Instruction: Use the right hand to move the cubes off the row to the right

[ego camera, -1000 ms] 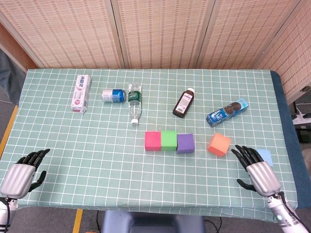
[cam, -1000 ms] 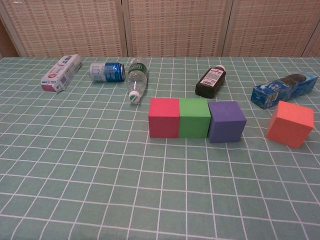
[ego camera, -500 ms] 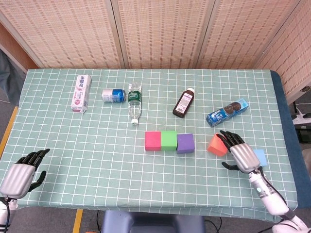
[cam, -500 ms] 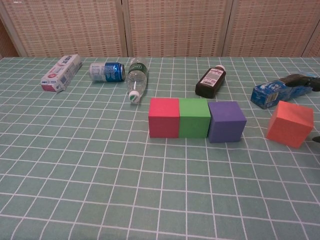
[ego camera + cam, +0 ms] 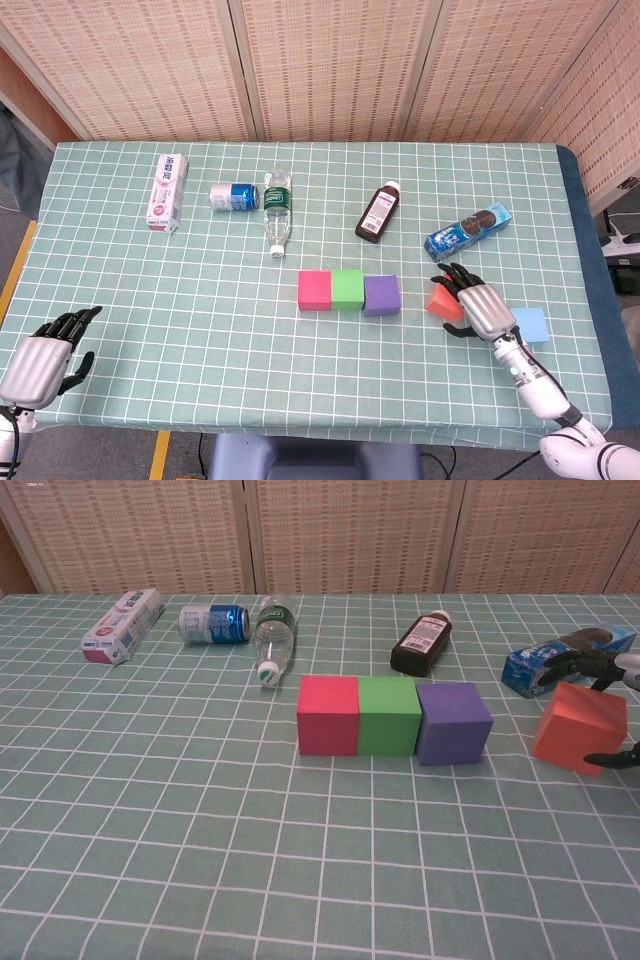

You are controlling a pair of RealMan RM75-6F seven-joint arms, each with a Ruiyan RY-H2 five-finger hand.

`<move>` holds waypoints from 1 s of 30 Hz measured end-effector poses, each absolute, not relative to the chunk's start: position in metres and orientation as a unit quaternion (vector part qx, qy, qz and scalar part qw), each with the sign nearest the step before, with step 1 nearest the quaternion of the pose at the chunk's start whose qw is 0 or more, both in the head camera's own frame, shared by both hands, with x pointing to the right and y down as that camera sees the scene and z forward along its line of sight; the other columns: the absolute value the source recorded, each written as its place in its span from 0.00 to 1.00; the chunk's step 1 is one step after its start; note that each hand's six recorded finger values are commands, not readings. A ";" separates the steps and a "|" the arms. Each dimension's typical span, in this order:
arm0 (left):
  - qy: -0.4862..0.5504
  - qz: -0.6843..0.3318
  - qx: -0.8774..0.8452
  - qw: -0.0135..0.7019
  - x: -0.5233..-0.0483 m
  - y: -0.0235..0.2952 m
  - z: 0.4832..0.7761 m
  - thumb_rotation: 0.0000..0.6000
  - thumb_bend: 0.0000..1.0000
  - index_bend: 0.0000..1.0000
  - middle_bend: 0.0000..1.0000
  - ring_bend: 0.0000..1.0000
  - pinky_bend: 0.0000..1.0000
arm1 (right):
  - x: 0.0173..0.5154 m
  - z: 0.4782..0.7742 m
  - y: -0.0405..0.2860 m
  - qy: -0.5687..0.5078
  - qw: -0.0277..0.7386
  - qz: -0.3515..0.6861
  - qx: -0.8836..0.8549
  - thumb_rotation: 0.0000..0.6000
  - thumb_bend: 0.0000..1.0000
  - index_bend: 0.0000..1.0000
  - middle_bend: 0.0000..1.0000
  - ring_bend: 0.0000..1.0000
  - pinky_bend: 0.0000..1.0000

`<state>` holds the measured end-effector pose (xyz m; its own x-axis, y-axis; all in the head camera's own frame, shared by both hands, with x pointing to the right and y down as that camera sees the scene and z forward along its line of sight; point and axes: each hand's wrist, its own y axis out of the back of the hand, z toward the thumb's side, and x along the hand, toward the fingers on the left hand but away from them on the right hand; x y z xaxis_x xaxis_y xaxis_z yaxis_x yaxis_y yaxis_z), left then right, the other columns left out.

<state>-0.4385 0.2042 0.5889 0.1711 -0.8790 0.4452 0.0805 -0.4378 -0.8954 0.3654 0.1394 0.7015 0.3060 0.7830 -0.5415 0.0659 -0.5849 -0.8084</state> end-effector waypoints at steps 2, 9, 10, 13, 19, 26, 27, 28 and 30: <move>0.314 -0.562 -0.635 0.427 -0.438 0.204 0.589 1.00 0.47 0.13 0.20 0.22 0.40 | 0.367 0.702 0.139 -0.292 0.354 0.512 -0.726 1.00 0.11 0.27 0.14 0.10 0.35; 0.313 -0.562 -0.635 0.428 -0.438 0.205 0.589 1.00 0.47 0.13 0.20 0.22 0.40 | 0.373 0.700 0.138 -0.294 0.382 0.517 -0.708 1.00 0.12 0.36 0.27 0.23 0.47; 0.313 -0.562 -0.635 0.428 -0.437 0.205 0.589 1.00 0.47 0.13 0.20 0.22 0.40 | 0.374 0.700 0.138 -0.295 0.384 0.517 -0.706 1.00 0.12 0.37 0.29 0.25 0.48; 0.312 -0.562 -0.636 0.428 -0.437 0.205 0.590 1.00 0.47 0.13 0.20 0.22 0.40 | 0.378 0.699 0.139 -0.296 0.393 0.520 -0.698 1.00 0.15 0.41 0.32 0.30 0.53; 0.313 -0.562 -0.635 0.428 -0.438 0.205 0.589 1.00 0.47 0.13 0.20 0.22 0.40 | 0.383 0.690 0.136 -0.313 0.410 0.516 -0.684 1.00 0.24 0.45 0.35 0.34 0.56; 0.311 -0.561 -0.636 0.428 -0.437 0.205 0.590 1.00 0.47 0.13 0.20 0.22 0.40 | 0.405 0.660 0.130 -0.352 0.449 0.525 -0.631 1.00 0.24 0.46 0.35 0.34 0.57; 0.311 -0.561 -0.636 0.429 -0.436 0.206 0.590 1.00 0.47 0.13 0.20 0.22 0.40 | 0.411 0.655 0.129 -0.358 0.451 0.531 -0.621 1.00 0.24 0.46 0.35 0.34 0.57; 0.310 -0.562 -0.636 0.429 -0.436 0.206 0.591 1.00 0.47 0.13 0.20 0.22 0.40 | 0.416 0.653 0.129 -0.362 0.451 0.536 -0.615 1.00 0.24 0.46 0.35 0.34 0.57; 0.307 -0.563 -0.637 0.428 -0.435 0.206 0.592 1.00 0.47 0.13 0.20 0.22 0.40 | 0.426 0.647 0.127 -0.372 0.449 0.544 -0.603 1.00 0.24 0.45 0.35 0.34 0.57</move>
